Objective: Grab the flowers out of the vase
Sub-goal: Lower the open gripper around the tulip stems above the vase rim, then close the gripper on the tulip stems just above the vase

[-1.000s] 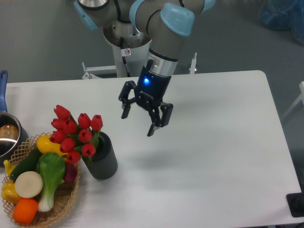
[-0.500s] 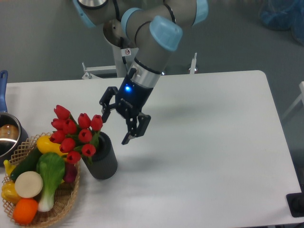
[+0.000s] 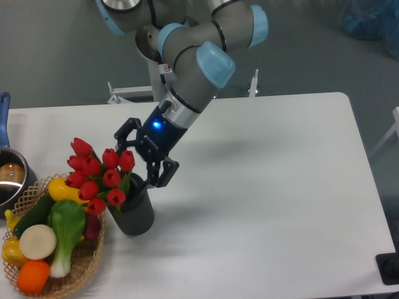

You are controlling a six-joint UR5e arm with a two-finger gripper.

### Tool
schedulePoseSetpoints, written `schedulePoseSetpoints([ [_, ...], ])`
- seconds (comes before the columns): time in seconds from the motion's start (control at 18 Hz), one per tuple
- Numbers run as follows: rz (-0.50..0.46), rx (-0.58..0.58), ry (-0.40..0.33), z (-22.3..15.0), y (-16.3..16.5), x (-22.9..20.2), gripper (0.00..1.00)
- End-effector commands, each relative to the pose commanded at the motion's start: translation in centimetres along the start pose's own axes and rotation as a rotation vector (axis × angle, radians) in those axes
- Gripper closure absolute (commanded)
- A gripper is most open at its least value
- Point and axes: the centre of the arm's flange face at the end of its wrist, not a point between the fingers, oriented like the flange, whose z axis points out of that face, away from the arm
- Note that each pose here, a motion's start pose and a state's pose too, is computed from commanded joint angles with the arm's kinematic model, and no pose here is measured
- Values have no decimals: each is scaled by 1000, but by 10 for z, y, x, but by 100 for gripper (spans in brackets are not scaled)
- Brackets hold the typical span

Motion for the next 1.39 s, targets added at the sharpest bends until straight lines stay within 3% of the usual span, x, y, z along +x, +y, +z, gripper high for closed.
schedulePoseSetpoints([
  [0.28, 0, -1, 14, 7, 1, 2, 0],
  [0.33, 0, 2, 15, 7, 0, 2, 4],
  [0.39, 3, 15, 19, 7, -2, 3, 16],
  [0.56, 1, 31, 26, 7, -2, 3, 75],
  [0.67, 6, 33, 22, 4, -4, 3, 94],
  [0.89, 2, 33, 17, 2, -3, 2, 100],
  [1.39, -14, 50, -31, -26, -21, 5, 100],
])
